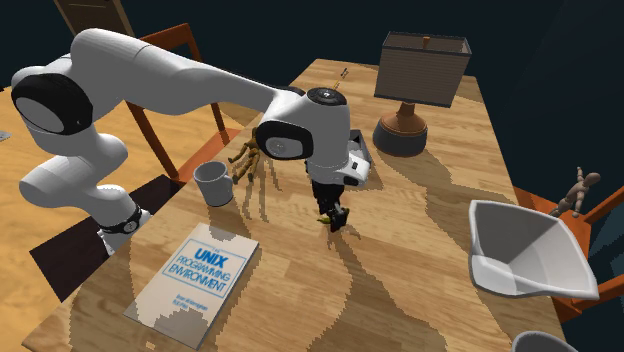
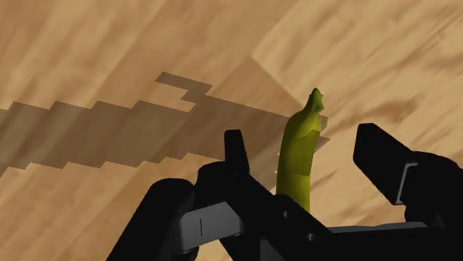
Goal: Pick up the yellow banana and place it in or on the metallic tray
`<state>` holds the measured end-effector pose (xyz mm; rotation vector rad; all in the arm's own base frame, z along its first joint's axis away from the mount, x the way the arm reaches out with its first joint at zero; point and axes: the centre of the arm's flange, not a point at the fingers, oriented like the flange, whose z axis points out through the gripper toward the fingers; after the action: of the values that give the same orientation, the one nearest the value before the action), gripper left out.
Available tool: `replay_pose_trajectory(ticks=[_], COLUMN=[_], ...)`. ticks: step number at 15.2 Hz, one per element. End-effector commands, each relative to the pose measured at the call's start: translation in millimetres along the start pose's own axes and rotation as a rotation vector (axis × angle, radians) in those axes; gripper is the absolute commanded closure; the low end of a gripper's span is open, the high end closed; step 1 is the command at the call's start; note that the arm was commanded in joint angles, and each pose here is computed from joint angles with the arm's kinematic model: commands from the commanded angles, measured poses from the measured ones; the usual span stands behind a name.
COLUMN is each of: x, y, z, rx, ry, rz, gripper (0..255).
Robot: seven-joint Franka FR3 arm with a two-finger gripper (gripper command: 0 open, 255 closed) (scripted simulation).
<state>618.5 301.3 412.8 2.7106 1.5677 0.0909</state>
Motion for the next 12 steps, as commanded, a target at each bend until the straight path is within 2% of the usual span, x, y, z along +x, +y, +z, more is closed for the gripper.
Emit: replay_pose_trajectory(ticks=[1,9,12], x=[0,0,1], y=[0,0,1], z=[0,0,-16], rx=[0.0,0.0,0.0], ry=[0.0,0.0,0.0], rz=[0.0,0.0,0.0], gripper=[255,255,255])
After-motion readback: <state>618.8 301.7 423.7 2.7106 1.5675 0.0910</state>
